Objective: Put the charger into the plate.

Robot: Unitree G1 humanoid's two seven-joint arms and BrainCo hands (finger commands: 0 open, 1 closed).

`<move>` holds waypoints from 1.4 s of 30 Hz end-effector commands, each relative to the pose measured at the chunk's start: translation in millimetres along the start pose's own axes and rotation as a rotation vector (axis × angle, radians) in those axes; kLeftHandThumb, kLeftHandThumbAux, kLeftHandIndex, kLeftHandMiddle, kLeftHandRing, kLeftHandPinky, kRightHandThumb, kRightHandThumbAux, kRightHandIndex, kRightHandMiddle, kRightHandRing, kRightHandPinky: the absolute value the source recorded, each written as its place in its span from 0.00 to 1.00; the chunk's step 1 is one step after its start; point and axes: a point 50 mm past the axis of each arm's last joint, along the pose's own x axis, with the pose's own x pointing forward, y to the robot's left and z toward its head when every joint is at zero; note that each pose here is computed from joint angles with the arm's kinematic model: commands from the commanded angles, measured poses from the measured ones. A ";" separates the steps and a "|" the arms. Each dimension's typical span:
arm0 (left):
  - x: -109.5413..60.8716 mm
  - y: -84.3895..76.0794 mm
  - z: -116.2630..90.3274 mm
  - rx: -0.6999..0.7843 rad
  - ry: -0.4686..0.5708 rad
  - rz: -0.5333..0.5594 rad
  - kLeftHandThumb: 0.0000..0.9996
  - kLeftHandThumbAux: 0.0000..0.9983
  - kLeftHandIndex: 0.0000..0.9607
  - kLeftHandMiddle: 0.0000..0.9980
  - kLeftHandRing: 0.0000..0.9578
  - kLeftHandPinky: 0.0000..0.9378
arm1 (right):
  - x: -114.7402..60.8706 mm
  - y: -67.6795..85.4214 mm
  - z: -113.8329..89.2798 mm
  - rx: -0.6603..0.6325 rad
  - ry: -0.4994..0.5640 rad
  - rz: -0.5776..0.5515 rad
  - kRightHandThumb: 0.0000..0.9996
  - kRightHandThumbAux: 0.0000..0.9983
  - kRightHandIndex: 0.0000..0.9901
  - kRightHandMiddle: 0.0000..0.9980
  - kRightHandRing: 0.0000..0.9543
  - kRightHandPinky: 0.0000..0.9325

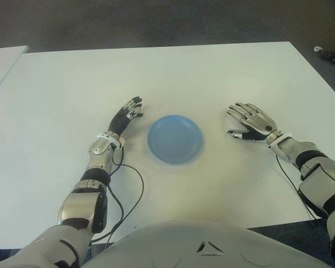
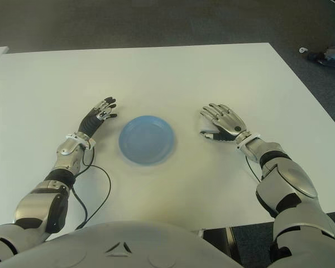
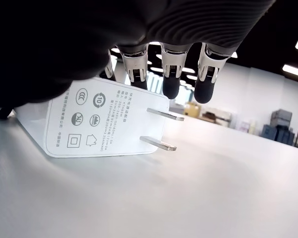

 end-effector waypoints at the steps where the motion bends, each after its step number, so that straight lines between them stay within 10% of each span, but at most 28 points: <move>1: -15.8 -0.8 -23.3 -0.036 0.114 -0.010 0.00 0.39 0.01 0.00 0.00 0.03 | -6.8 25.5 34.4 0.085 -0.099 0.110 0.37 0.10 0.00 0.00 0.00 0.16; 15: -17.8 -2.0 -24.5 -0.022 0.119 -0.035 0.00 0.39 0.01 0.00 0.00 0.01 | -5.0 25.4 40.9 0.120 -0.168 0.161 0.39 0.14 0.00 0.00 0.00 0.35; 37: -16.6 -6.2 -24.8 -0.039 0.114 -0.037 0.00 0.39 0.02 0.00 0.00 0.03 | -6.9 29.7 44.3 0.217 -0.124 0.217 0.38 0.16 0.00 0.00 0.01 0.38; 42: -15.6 -7.3 -23.7 -0.038 0.105 -0.041 0.00 0.38 0.04 0.01 0.00 0.02 | -5.9 31.7 45.2 0.314 -0.067 0.266 0.36 0.20 0.05 0.13 0.31 0.58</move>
